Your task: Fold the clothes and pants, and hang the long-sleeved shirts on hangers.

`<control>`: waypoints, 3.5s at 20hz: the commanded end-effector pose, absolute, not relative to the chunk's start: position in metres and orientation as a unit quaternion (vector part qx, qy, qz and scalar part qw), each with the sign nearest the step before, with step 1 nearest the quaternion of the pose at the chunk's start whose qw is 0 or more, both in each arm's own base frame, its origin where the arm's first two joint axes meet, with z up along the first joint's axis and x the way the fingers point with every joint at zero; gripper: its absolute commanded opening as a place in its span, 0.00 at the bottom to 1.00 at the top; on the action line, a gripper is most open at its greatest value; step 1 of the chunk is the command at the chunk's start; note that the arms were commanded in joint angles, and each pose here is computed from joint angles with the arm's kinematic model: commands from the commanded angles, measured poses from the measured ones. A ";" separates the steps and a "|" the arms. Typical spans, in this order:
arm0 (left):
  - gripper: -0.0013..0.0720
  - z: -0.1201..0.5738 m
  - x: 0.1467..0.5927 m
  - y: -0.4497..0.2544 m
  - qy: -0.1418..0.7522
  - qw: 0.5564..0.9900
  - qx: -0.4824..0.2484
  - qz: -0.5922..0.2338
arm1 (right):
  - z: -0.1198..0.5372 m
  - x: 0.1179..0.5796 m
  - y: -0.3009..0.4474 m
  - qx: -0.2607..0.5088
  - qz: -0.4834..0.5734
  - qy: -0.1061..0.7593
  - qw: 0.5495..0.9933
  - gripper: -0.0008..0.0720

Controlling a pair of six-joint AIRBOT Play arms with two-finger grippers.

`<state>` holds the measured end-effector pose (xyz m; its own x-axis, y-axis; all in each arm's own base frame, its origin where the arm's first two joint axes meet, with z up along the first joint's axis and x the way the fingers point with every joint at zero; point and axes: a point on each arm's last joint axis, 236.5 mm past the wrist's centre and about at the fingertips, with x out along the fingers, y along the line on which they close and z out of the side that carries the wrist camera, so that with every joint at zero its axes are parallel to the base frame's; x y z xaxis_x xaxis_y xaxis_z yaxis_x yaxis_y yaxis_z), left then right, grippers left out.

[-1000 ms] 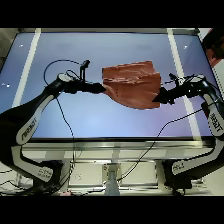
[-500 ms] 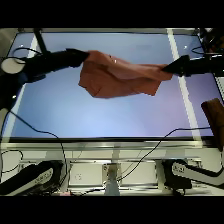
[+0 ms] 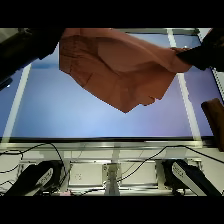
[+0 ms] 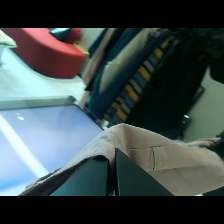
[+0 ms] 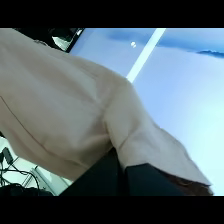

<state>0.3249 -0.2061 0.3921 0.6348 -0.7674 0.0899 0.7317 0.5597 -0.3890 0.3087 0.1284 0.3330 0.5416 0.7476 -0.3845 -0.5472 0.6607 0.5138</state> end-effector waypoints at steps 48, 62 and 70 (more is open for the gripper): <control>0.04 -0.037 0.280 -0.128 0.610 0.741 -0.245 -0.138 | -0.018 0.382 0.164 0.146 0.226 0.680 0.682 0.02; 0.90 -0.066 0.280 -0.172 0.648 0.696 -0.263 -0.161 | -0.060 0.374 0.143 0.124 0.184 0.691 0.688 0.92; 0.90 0.037 0.317 -0.157 0.541 0.774 -0.265 -0.196 | 0.029 0.478 0.072 0.062 0.101 0.565 0.817 0.92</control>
